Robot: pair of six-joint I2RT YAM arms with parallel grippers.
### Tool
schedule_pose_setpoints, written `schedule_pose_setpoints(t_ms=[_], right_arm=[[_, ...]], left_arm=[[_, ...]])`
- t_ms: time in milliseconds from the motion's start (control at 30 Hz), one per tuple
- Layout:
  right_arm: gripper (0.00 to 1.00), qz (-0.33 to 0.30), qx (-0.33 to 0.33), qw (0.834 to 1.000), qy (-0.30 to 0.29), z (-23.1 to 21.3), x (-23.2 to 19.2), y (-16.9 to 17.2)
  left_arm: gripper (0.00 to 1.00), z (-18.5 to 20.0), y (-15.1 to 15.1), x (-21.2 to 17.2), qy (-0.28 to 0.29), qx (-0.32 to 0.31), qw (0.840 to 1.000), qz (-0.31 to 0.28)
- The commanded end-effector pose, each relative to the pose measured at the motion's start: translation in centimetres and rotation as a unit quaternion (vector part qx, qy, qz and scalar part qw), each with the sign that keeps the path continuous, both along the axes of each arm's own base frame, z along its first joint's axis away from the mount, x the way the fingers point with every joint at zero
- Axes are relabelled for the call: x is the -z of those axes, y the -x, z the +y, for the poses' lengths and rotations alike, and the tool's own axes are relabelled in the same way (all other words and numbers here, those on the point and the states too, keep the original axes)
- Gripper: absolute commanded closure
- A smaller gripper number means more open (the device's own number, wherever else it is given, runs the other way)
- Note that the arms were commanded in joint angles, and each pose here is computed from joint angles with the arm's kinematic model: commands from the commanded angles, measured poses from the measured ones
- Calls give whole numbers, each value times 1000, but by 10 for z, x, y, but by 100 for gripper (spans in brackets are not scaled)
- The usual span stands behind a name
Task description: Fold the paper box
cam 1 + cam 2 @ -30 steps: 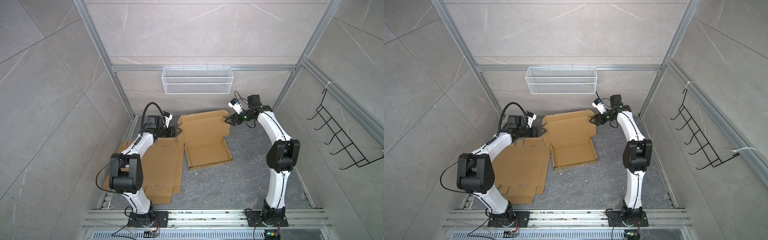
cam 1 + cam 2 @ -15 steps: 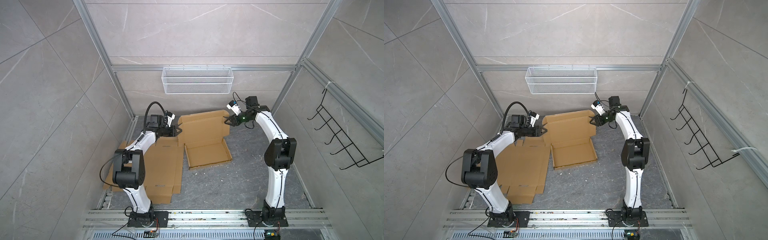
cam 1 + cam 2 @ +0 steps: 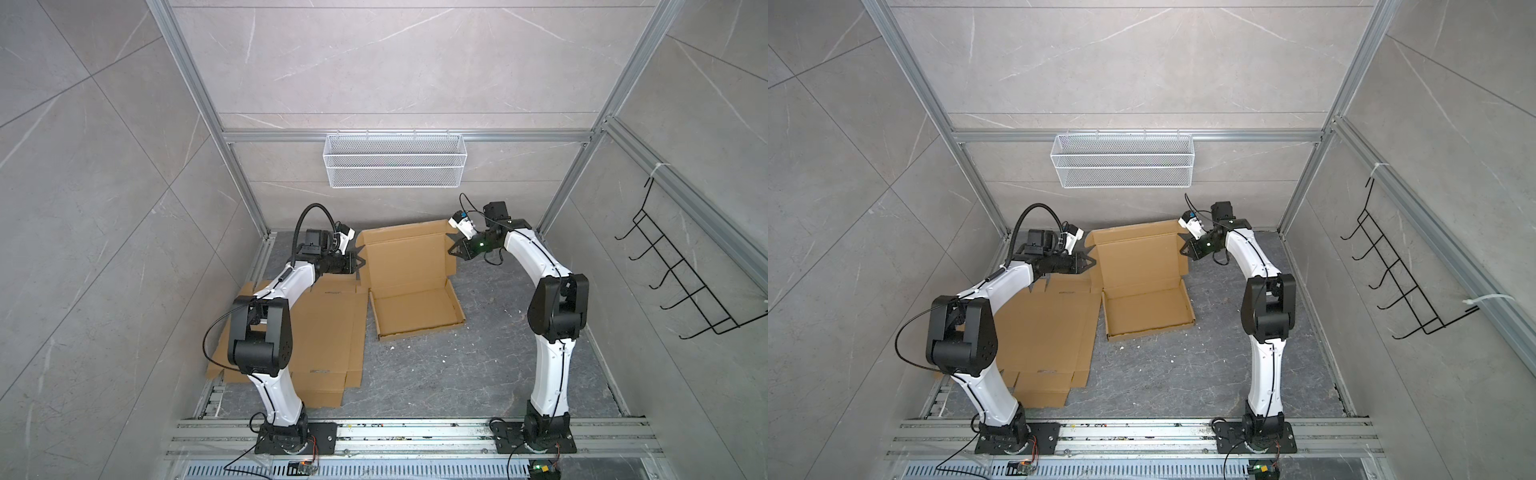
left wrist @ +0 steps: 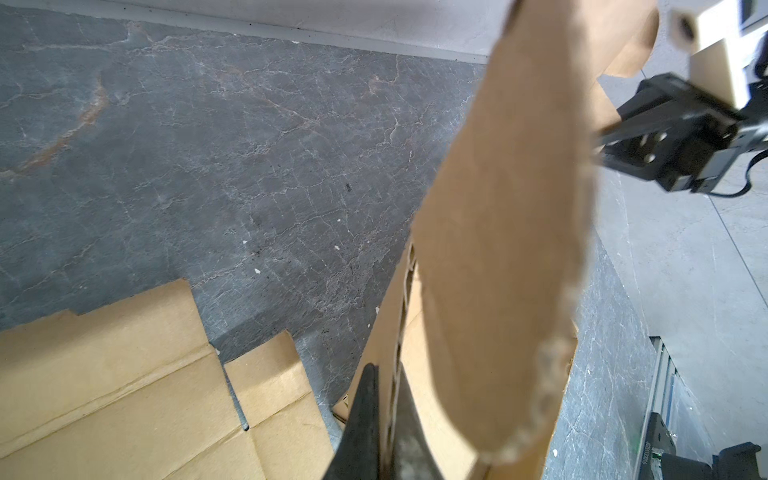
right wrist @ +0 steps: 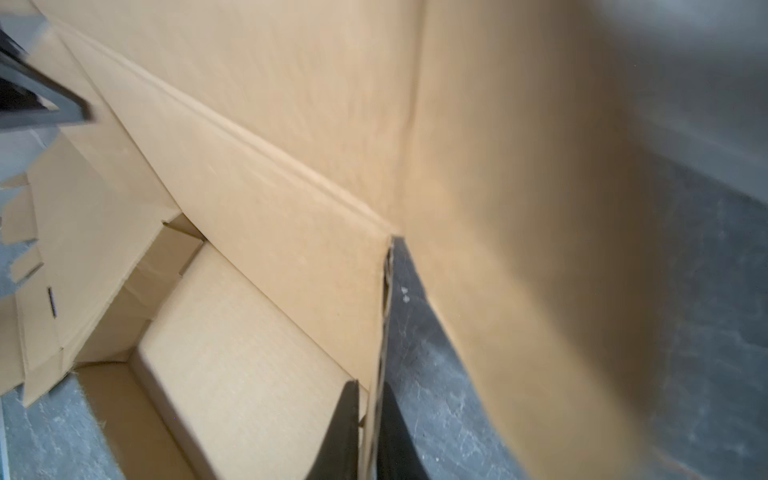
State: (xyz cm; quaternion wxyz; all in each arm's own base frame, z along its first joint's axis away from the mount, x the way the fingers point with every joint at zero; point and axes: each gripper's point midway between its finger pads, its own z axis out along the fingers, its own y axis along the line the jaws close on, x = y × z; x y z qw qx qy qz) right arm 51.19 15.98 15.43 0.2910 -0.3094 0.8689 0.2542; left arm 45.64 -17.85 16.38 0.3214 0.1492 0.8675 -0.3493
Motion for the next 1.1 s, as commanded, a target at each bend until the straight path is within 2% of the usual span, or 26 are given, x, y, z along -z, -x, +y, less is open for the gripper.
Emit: schedule_pose_setpoints(t_ms=[0, 133, 300, 567, 733, 1067], right_arm=[[95, -37, 38, 999, -11, 3, -28, -2], [100, -58, 89, 993, -45, 2, -39, 1], [100, -83, 158, 982, -62, -5, -48, 10], [100, -112, 281, 947, -108, -19, -58, 13], [100, -120, 323, 932, -112, -20, -55, 21], [100, -123, 376, 911, -117, -31, -23, 43]], left_arm=[[100, -16, -2, -29, 14, 9, 999, -42], [100, -27, -3, -37, 11, -4, 998, -67], [100, -42, -3, -55, 17, -22, 994, -106], [100, -69, -15, -72, 60, -67, 984, -152], [100, -95, -13, -68, 61, -74, 980, -172], [100, -116, 1, -33, 75, -90, 976, -183]])
